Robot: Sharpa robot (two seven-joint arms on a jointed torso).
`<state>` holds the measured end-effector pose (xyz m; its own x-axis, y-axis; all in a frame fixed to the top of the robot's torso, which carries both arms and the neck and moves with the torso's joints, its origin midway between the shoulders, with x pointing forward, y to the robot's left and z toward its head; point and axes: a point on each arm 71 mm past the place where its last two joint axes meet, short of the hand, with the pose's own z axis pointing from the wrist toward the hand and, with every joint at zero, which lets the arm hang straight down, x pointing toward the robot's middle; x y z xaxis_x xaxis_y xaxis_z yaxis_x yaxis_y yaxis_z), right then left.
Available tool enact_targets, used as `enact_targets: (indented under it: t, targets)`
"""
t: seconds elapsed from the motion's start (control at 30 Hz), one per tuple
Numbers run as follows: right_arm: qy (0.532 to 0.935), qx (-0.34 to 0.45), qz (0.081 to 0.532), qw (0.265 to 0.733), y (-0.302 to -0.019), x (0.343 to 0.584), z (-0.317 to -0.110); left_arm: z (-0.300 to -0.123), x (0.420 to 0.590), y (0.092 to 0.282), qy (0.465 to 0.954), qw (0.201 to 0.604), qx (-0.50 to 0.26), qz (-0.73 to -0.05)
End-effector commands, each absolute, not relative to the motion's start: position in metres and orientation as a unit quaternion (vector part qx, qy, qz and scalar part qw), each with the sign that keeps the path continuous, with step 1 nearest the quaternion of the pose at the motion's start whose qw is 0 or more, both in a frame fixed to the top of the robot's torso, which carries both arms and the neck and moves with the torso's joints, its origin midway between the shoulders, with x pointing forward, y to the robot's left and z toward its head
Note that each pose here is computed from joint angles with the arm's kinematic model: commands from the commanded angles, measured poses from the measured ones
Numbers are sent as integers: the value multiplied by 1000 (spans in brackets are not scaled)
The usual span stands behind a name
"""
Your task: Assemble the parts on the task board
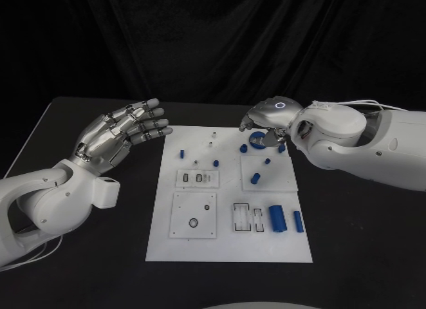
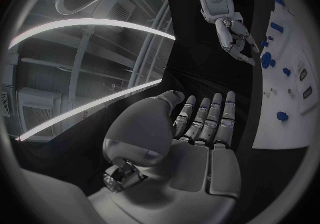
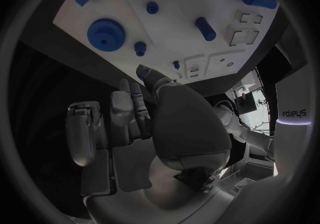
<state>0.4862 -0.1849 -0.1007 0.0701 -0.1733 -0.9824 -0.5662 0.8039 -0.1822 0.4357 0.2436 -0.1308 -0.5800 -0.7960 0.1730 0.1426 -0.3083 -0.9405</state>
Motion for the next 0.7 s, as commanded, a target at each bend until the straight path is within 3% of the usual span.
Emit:
enact_targets:
  t: [0.03, 0.7]
  targets:
    - [662, -266, 146, 685, -188, 488, -103, -116, 433, 248, 409, 350, -294, -789]
    - [663, -261, 176, 679, -182, 496, -129, -119, 433, 251, 411, 345, -301, -788]
